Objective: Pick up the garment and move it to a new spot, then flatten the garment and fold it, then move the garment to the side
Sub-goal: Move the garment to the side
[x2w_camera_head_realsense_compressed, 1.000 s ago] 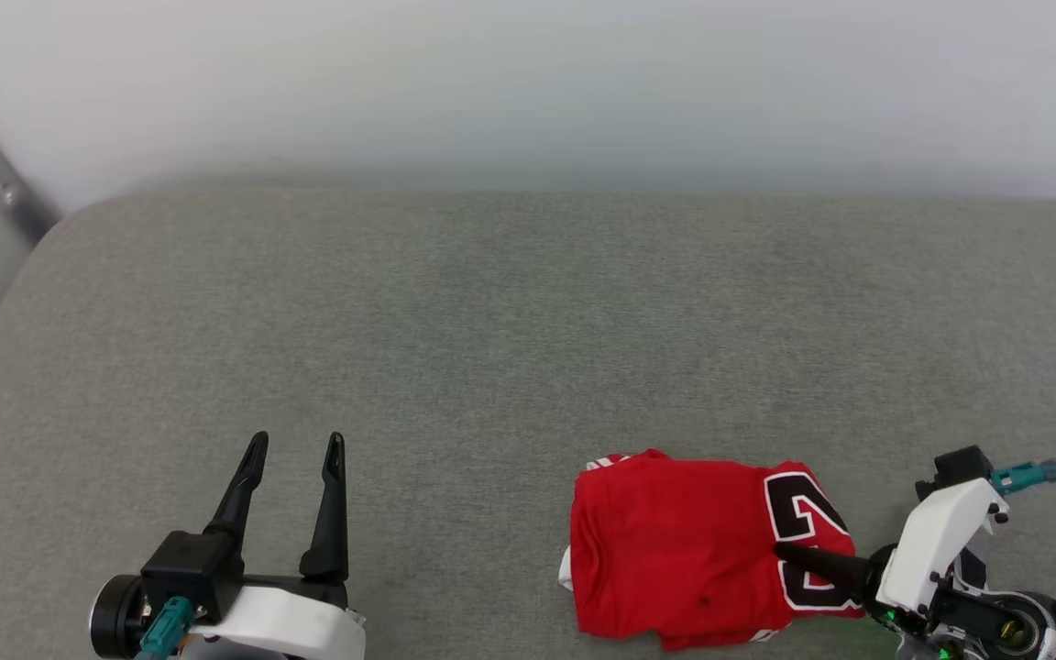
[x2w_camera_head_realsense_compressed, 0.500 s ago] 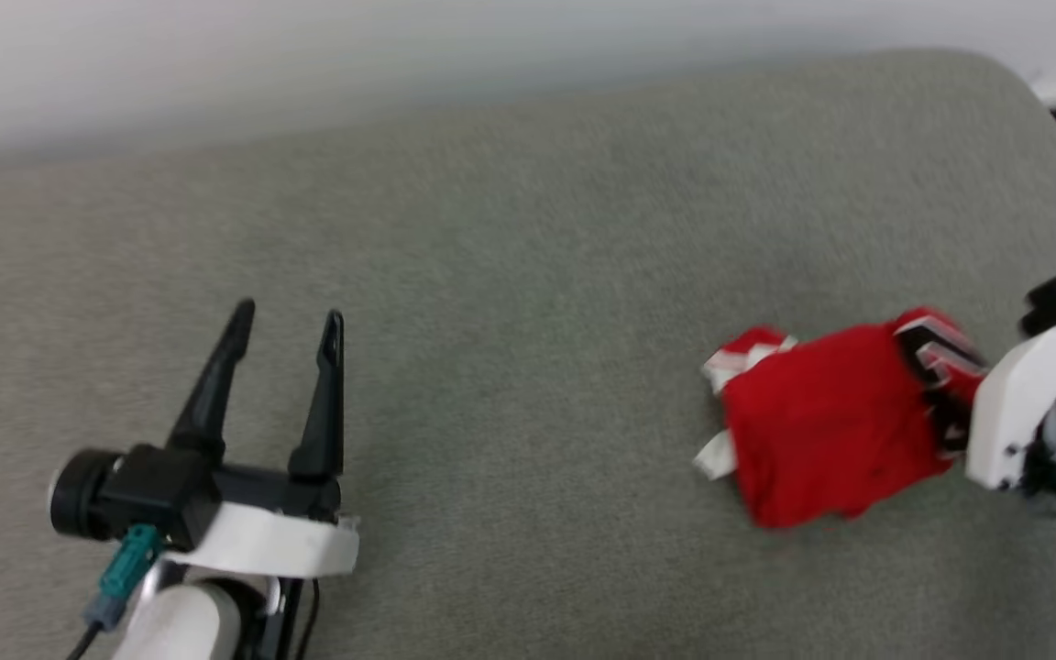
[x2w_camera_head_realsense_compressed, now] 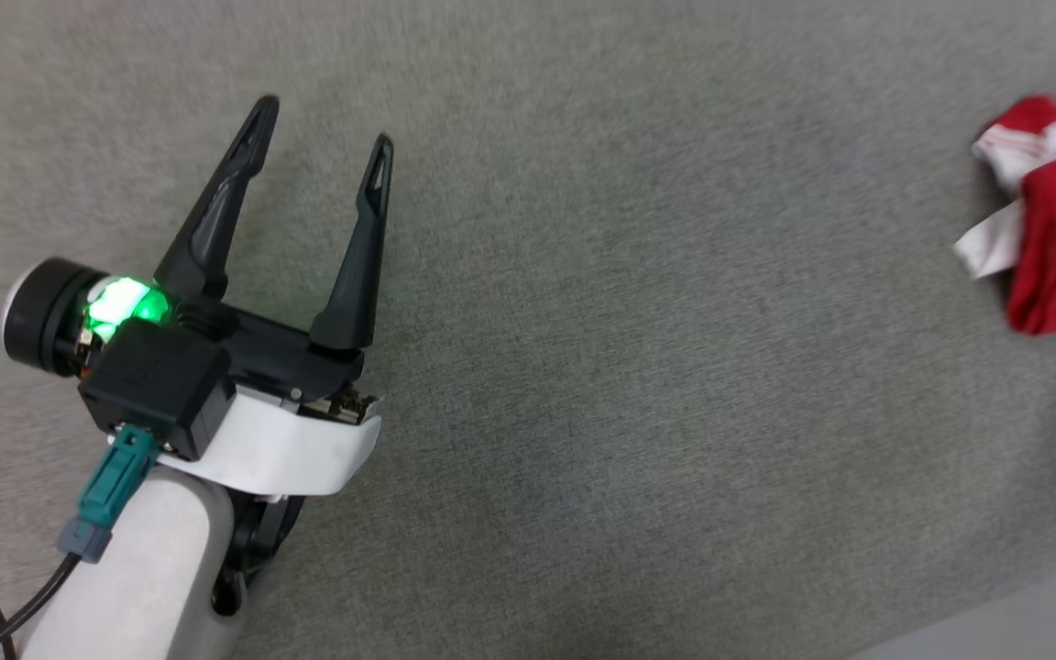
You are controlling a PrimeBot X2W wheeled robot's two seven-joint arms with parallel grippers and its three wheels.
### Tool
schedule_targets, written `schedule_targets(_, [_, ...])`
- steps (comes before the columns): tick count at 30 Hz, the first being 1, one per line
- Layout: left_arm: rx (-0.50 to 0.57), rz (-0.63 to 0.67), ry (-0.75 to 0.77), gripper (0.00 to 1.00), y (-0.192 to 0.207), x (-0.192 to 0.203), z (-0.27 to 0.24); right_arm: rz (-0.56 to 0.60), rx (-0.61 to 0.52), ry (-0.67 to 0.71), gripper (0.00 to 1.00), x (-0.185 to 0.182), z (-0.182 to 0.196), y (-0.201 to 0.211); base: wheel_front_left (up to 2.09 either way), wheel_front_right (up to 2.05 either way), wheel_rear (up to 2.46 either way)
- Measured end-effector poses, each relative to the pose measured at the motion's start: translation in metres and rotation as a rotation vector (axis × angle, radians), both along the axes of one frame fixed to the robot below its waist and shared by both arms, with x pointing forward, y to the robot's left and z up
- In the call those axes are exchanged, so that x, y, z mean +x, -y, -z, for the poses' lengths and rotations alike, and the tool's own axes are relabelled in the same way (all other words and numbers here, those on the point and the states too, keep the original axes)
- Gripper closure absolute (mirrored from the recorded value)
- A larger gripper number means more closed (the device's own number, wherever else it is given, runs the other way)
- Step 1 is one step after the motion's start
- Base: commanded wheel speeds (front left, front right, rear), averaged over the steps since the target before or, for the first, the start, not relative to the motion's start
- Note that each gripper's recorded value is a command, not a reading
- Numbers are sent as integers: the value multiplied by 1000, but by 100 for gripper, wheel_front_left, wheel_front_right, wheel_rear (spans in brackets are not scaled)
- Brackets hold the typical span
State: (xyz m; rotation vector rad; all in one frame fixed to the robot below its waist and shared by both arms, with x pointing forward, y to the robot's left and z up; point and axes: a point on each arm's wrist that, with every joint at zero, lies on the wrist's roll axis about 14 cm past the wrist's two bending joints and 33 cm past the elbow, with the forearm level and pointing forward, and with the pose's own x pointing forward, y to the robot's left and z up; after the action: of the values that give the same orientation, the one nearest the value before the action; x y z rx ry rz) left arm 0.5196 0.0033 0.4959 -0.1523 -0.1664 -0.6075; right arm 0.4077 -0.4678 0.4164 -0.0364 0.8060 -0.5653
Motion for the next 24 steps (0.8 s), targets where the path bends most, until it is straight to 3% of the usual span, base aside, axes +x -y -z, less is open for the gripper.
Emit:
schedule_targets(3, [-2,6,-24,0,2,7,16,40,-29,10,100,3,12,10,0,0,0])
schedule_targets(4, [2,4,-34,0,1,8,22,41,-33,8,54,5,18,9,0,0,0])
schedule_targets(5, [4,3,-44,0,1,9,27,37,-37,4,0,6,25,7,0,0,0])
schedule_targets(7, [10,-6,-53,0,-2,10,31,44,-27,1,0,6,35,3,0,0,0])
schedule_targets(12, [4,-20,-51,0,-5,6,26,60,-78,73,0,3,20,14,0,0,0])
schedule_targets(18, [-17,-53,-52,0,-12,-13,8,70,-220,209,0,-20,-38,42,0,0,0])
schedule_targets(24, [-20,-123,-66,0,-30,-40,-7,48,-257,302,0,-53,-66,43,0,0,0])
